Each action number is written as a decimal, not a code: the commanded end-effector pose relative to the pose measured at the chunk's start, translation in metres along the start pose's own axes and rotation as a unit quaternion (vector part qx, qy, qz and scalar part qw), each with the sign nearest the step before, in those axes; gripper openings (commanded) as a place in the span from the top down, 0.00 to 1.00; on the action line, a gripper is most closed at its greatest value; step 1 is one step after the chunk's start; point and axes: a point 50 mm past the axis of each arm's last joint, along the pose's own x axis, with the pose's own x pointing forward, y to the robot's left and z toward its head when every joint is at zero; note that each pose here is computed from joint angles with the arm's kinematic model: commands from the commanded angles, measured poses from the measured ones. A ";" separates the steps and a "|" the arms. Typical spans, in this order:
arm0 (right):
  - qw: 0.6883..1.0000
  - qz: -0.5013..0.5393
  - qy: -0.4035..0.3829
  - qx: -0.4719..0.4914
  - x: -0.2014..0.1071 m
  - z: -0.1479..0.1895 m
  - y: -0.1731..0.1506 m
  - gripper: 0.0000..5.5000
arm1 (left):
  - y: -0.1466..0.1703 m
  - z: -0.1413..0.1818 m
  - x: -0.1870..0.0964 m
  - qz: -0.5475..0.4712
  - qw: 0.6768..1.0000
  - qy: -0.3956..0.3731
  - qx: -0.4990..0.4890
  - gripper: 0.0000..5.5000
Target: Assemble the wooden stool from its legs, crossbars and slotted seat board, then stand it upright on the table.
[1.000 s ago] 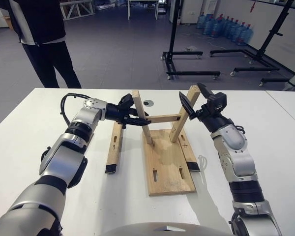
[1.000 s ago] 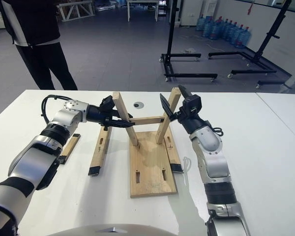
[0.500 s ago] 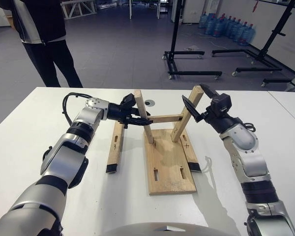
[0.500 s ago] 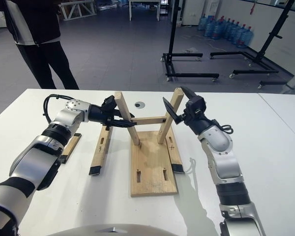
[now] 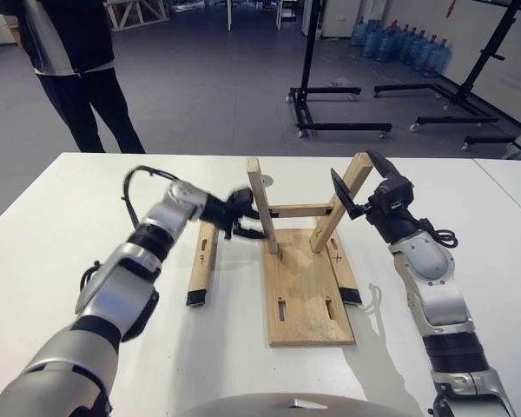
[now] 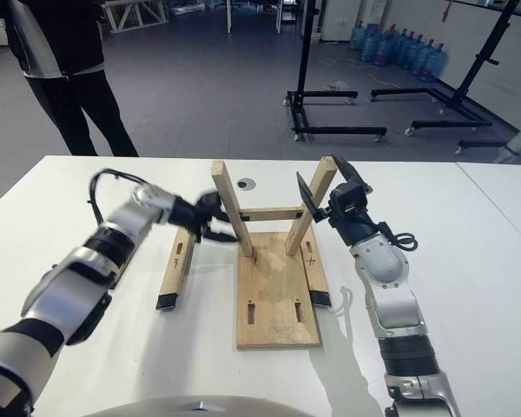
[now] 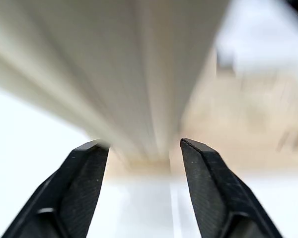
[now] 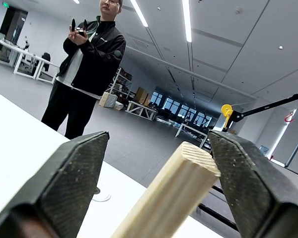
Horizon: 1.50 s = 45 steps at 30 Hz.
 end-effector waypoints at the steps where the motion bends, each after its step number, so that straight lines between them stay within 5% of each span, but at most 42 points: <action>1: 0.999 0.000 -0.034 -0.031 0.011 0.014 -0.005 0.33 | 0.008 0.018 -0.002 0.020 0.999 0.005 0.029 0.42; 9: 0.998 -0.028 -0.035 -0.046 0.009 0.020 -0.024 0.33 | 0.018 0.021 -0.045 0.084 0.996 -0.005 0.037 0.22; 14: 0.998 -0.046 -0.040 -0.033 0.006 0.023 -0.029 0.33 | 0.021 0.026 -0.071 0.155 0.987 -0.021 0.047 0.22; 21: 0.987 0.033 -0.019 0.156 -0.042 0.032 -0.008 0.33 | -0.014 -0.008 -0.106 0.345 0.934 -0.075 -0.049 0.22; 26: 0.964 0.132 0.097 0.209 -0.081 0.007 0.030 0.33 | -0.059 -0.035 -0.096 0.400 0.900 -0.100 -0.140 0.22; 37: 0.949 0.185 0.165 0.196 -0.042 -0.061 0.066 0.33 | -0.055 -0.026 -0.075 0.413 0.893 -0.106 -0.143 0.22; 45: 0.934 0.219 0.161 0.232 -0.040 -0.059 0.067 0.33 | -0.054 -0.027 -0.074 0.417 0.891 -0.105 -0.145 0.22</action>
